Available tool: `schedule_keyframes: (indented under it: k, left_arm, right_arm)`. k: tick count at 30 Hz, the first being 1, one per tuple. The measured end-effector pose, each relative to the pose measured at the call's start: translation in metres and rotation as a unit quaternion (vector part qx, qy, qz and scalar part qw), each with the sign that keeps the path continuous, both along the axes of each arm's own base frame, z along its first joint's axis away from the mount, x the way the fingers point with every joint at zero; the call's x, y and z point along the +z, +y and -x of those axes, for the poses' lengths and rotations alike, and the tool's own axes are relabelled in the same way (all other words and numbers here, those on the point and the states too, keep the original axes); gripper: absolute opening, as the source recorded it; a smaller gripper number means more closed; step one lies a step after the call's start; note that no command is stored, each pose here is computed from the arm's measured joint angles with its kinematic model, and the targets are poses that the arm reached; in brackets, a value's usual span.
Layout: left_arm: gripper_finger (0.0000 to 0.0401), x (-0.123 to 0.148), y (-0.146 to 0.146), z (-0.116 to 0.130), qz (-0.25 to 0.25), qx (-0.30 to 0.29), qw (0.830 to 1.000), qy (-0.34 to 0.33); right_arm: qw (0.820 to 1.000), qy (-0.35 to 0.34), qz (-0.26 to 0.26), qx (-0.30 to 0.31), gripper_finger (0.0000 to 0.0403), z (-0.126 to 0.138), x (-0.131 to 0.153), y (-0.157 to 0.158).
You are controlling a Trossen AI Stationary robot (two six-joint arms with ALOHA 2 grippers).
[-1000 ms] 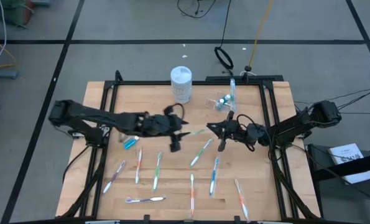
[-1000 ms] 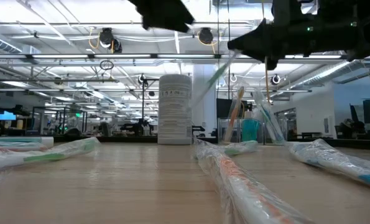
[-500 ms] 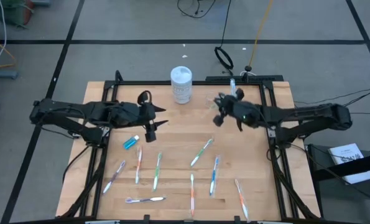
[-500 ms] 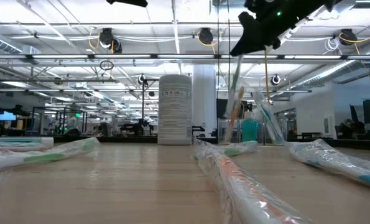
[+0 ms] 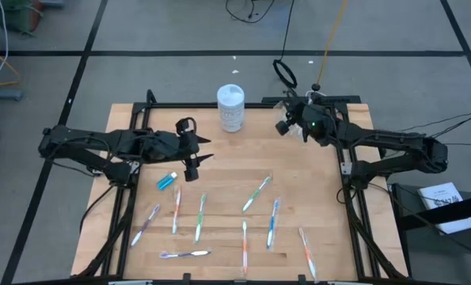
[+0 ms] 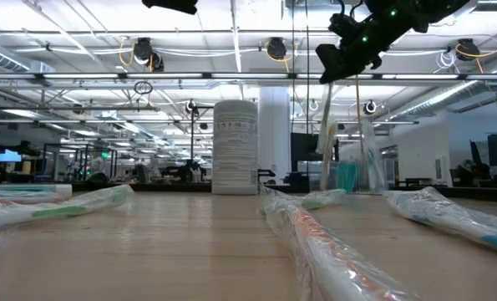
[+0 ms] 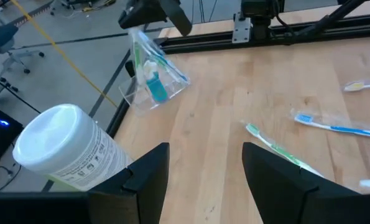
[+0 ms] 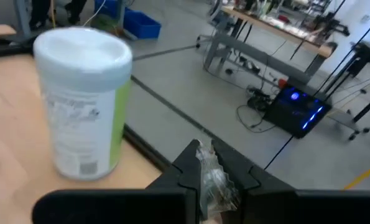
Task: Pick & Place toothbrushing station
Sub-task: Put the white and green toothbrush into the transparent mesh organizer
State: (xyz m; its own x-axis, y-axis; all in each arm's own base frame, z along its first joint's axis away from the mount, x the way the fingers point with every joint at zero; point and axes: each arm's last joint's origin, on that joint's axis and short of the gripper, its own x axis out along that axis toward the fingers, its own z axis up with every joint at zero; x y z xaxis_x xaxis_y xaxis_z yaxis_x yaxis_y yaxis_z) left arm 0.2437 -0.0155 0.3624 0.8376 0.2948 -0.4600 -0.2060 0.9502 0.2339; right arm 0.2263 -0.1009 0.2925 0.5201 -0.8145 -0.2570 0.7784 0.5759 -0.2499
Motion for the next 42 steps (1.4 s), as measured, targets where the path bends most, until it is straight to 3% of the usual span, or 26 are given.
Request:
schedule_keyframes:
  k: [6,18,23,31,37,42]
  left_arm:
    - [0.0209,0.000,0.000,0.000,0.000,0.000,1.000,0.000]
    - [0.0209,0.000,0.000,0.000,0.001,0.000,1.000,-0.002]
    - [0.0209,0.000,0.000,0.000,0.003,0.001,1.000,-0.003]
    - [0.0209,0.000,0.000,0.000,0.003,0.001,1.000,-0.003]
    - [0.0209,0.000,0.000,0.000,0.001,0.000,1.000,-0.002]
    - [0.0209,0.000,0.000,0.000,0.001,0.000,1.000,-0.002]
  right_arm:
    - [1.000,0.005,-0.004,-0.005,0.0018,0.004,-0.001,-0.010]
    - [0.997,0.014,-0.010,-0.075,0.0019,0.026,-0.003,-0.047]
    - [0.997,-0.003,-0.050,-0.065,0.0019,0.027,-0.013,-0.063]
    - [0.993,0.032,-0.076,-0.084,0.0020,0.016,-0.043,-0.087]
    - [0.988,-0.004,-0.145,-0.043,0.0020,0.014,-0.054,-0.092]
    - [0.984,-0.027,-0.173,-0.020,0.0020,0.016,-0.053,-0.092]
